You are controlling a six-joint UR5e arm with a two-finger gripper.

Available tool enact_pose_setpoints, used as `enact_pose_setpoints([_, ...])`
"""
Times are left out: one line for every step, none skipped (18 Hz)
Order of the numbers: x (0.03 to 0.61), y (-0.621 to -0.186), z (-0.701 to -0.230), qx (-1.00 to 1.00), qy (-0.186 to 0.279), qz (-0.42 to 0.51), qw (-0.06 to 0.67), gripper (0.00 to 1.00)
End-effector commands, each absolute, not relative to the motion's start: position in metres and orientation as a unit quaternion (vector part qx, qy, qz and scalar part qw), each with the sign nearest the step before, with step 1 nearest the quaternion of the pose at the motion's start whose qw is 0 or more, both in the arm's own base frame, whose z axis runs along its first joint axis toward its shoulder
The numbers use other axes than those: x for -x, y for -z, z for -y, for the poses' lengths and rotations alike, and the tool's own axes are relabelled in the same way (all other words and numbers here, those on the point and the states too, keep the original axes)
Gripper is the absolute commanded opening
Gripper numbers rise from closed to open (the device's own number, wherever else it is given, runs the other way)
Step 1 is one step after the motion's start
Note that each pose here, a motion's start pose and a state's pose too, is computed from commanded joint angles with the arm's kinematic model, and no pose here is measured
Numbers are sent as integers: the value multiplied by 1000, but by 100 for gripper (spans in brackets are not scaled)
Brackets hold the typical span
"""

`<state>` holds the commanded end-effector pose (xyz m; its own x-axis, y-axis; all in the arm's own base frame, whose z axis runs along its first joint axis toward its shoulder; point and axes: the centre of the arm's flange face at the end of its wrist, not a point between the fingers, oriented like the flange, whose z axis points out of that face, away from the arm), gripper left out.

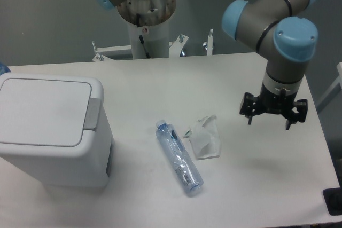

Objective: Open the trash can
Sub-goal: 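Move the open gripper across the table to the trash can lid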

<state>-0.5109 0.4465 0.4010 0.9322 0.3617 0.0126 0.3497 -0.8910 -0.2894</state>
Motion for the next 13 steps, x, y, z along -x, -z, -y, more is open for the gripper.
enact_pose_setpoints([508,-408,-448,968,-15,196,158,100])
enact_pose_setpoints([502,-418,-451,964,-12,201,172,100])
enact_pose_setpoints([494,-428,-457,962,-16,197,188,100])
enact_pose_setpoints([487,-436,-463,960,-20,194,201,100])
enact_pose_setpoints([480,-441,-468,960,-24,190,207,100])
enact_pose_setpoints([476,-443,-471,960,-25,185,209,100])
enact_pose_setpoints([467,-446,-478,961,-25,178,212,100])
enact_pose_setpoints([459,-449,-485,961,-23,170,217,100])
enact_pose_setpoints([450,-458,-489,960,-23,164,227,100])
enact_pose_setpoints([441,-467,-493,958,-21,156,239,100])
enact_pose_setpoints([432,-470,-499,957,-14,151,246,100])
enact_pose_setpoints([423,-476,-504,955,-7,151,254,100])
enact_pose_setpoints([411,-487,-504,951,-3,157,265,100])
